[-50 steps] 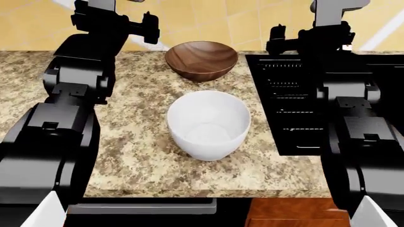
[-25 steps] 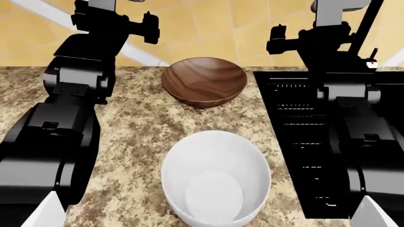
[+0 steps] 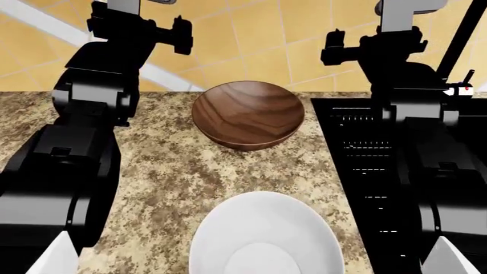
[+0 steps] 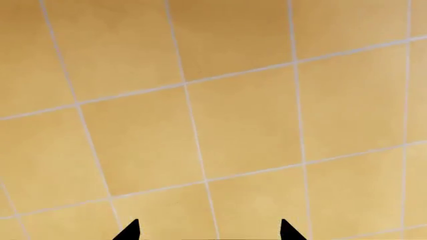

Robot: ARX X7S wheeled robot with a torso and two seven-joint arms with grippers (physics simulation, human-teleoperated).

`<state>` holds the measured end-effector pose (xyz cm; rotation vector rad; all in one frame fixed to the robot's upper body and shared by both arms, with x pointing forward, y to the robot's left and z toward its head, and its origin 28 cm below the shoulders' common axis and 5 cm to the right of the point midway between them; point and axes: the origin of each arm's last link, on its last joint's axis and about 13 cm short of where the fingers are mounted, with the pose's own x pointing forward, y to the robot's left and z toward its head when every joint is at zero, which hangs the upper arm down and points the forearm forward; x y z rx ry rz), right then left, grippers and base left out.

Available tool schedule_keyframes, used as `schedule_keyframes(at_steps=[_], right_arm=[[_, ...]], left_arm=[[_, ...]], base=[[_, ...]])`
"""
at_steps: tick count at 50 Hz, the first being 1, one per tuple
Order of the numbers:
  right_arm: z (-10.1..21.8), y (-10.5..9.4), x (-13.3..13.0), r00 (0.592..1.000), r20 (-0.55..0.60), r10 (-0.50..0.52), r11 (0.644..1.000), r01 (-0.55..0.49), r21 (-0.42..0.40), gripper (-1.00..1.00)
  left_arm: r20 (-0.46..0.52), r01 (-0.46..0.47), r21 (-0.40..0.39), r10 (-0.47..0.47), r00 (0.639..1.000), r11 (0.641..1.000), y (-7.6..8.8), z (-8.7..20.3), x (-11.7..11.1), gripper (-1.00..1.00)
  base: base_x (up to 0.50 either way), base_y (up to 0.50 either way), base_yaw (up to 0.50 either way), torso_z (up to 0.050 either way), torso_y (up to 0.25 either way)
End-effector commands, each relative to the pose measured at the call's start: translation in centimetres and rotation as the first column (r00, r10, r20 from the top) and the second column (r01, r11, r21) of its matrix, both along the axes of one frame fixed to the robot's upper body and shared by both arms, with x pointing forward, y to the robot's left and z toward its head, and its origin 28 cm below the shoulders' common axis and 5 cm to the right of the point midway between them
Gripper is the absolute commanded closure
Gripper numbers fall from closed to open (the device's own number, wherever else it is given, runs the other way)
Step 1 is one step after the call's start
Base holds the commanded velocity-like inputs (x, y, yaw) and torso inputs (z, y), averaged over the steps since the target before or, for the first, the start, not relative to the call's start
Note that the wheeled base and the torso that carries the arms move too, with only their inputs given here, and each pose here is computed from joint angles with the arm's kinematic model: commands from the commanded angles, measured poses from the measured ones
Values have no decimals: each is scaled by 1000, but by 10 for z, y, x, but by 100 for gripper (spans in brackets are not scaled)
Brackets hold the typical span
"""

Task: Stack the bowls in the sink.

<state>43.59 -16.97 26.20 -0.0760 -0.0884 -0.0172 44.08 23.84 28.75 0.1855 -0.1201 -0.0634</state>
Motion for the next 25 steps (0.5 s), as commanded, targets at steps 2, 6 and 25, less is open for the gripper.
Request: schedule_keyframes(at_steps=[2,6,25], right_arm=[[-2,0,0,1000,-3,8,1000,-8,-3,-100],[-2,-1,0,1000,-4,8,1000,-8,-2,-100],[-8,-8,-2,1000,-3,4,1000,-4,16,-100]], left_arm=[[-61,58,37,-56,997,998,7,4,-2,-100],[-124,121,77,-111,986,990,13,13,-20,-100],[-364,377,104,-318,876,920,23,46,-98,-100]], base=[[0,0,0,0,0],[0,0,0,0,0],[0,0,0,0,0]])
